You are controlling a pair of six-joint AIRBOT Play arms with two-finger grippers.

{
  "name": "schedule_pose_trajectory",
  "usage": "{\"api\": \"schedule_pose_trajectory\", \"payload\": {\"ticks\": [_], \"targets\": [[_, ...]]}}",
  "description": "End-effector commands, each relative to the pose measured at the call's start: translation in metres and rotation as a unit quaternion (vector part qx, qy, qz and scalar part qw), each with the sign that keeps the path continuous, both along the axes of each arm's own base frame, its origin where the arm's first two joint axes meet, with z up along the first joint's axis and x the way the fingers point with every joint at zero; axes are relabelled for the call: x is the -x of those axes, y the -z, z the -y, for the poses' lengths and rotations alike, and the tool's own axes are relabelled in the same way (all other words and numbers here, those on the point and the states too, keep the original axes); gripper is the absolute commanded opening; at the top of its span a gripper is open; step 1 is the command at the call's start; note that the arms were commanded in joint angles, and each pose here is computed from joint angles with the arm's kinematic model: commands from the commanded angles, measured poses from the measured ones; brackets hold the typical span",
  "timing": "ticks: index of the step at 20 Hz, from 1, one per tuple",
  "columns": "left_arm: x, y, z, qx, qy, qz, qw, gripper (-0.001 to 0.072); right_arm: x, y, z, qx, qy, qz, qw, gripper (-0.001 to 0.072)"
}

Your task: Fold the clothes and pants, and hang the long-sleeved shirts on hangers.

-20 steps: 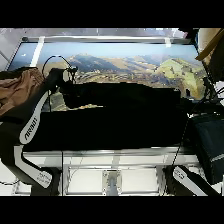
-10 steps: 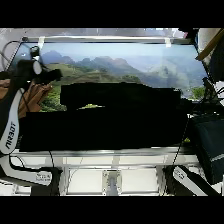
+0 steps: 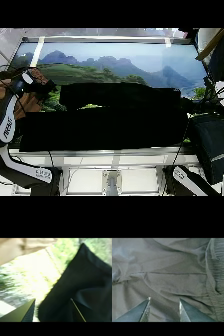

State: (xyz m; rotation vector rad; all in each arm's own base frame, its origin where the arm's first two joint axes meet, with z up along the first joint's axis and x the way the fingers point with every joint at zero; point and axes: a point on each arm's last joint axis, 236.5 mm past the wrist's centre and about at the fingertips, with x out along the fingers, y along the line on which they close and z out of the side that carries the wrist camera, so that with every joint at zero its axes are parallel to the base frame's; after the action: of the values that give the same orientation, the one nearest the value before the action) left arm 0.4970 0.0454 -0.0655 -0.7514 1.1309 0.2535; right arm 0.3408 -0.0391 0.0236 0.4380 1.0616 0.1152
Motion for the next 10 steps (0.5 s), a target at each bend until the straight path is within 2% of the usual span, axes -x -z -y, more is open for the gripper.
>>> {"api": "schedule_pose_trajectory", "payload": {"ticks": [1,6,10], "targets": [[-0.022,0.008,0.016,0.103,-0.005,0.046,0.994,0.0500,0.001,0.001,-0.001,-0.002,-0.001,-0.003,1.000,0.0387],[-0.015,0.021,-0.004,0.100,0.018,0.047,0.994,0.0502,0.001,0.001,-0.001,-0.002,-0.001,-0.003,1.000,0.0387],[-0.004,0.033,0.008,0.102,0.073,0.032,0.992,0.0500,0.000,0.001,-0.001,-0.003,0.000,-0.003,1.000,0.0387]]}}
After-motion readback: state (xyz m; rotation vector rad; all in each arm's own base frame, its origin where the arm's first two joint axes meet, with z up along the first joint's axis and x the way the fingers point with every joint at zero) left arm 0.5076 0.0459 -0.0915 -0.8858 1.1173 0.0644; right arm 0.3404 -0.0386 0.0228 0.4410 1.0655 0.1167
